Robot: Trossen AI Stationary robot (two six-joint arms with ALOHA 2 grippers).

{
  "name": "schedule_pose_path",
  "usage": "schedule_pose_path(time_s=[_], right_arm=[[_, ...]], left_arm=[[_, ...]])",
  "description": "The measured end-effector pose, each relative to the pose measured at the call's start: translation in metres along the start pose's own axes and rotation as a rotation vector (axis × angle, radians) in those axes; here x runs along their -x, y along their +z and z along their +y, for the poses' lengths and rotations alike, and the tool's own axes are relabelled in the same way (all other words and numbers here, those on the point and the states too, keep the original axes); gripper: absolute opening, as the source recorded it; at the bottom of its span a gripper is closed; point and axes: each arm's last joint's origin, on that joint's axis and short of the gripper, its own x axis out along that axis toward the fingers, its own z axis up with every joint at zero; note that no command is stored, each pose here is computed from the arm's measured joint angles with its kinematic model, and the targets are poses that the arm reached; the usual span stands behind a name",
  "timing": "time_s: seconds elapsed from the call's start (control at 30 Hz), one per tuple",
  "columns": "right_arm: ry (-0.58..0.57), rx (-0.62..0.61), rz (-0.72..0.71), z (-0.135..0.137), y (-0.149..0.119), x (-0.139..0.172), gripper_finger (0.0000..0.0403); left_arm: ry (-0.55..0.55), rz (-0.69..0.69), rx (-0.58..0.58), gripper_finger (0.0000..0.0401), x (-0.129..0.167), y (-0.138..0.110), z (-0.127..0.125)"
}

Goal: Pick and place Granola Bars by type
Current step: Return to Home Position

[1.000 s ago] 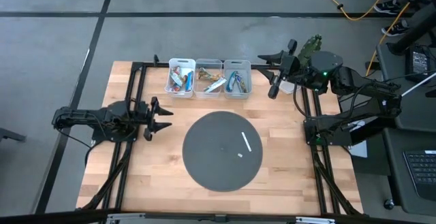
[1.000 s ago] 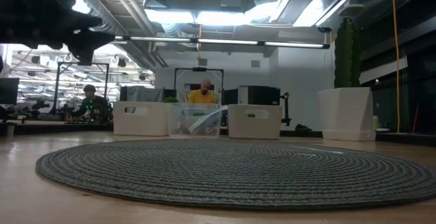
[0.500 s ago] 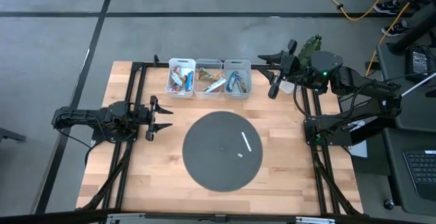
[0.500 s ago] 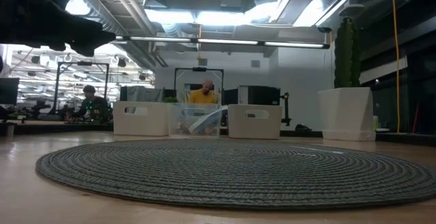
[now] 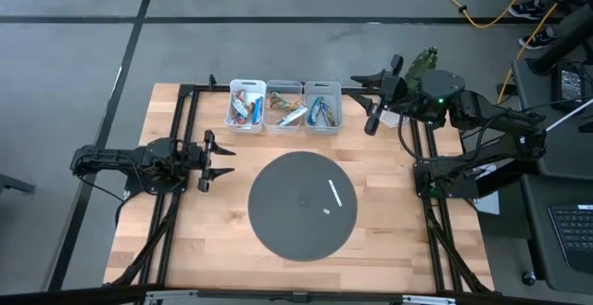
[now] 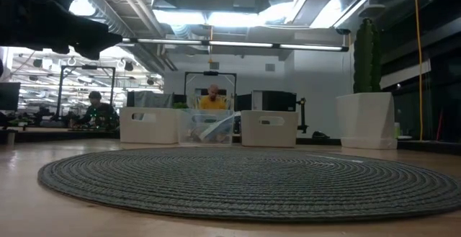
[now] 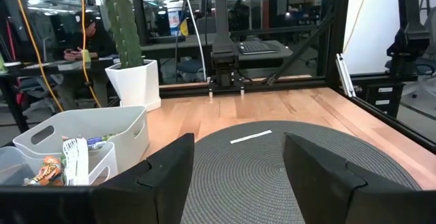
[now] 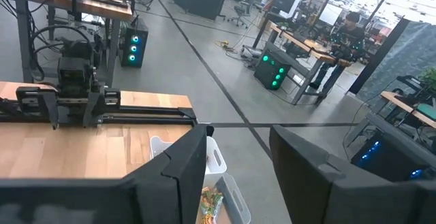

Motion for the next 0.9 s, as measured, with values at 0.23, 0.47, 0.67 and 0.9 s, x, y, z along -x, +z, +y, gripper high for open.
schedule_pose_path(time_s=[0.23, 0.47, 0.67, 0.9], right_arm=[[0.001, -0.024, 0.0, 0.0, 0.0, 0.0, 0.0164], [0.097, -0.345, 0.087, 0.014, -0.026, 0.001, 0.0164], [0.242, -0.4, -0.089, 0.044, -0.097, 0.014, 0.0164], [0.463, -0.473, -0.376, 0.062, -0.181, 0.038, 0.0164]], left_arm=[[0.0, 0.0, 0.0, 0.0218, 0.0, 0.0, 0.0], [0.0, 0.0, 0.0, 0.0215, 0.0, 0.0, 0.0], [0.0, -0.001, 0.0, 0.0219, 0.0, 0.0, 0.0], [0.0, 0.0, 0.0, 0.0215, 0.0, 0.0, 0.0]])
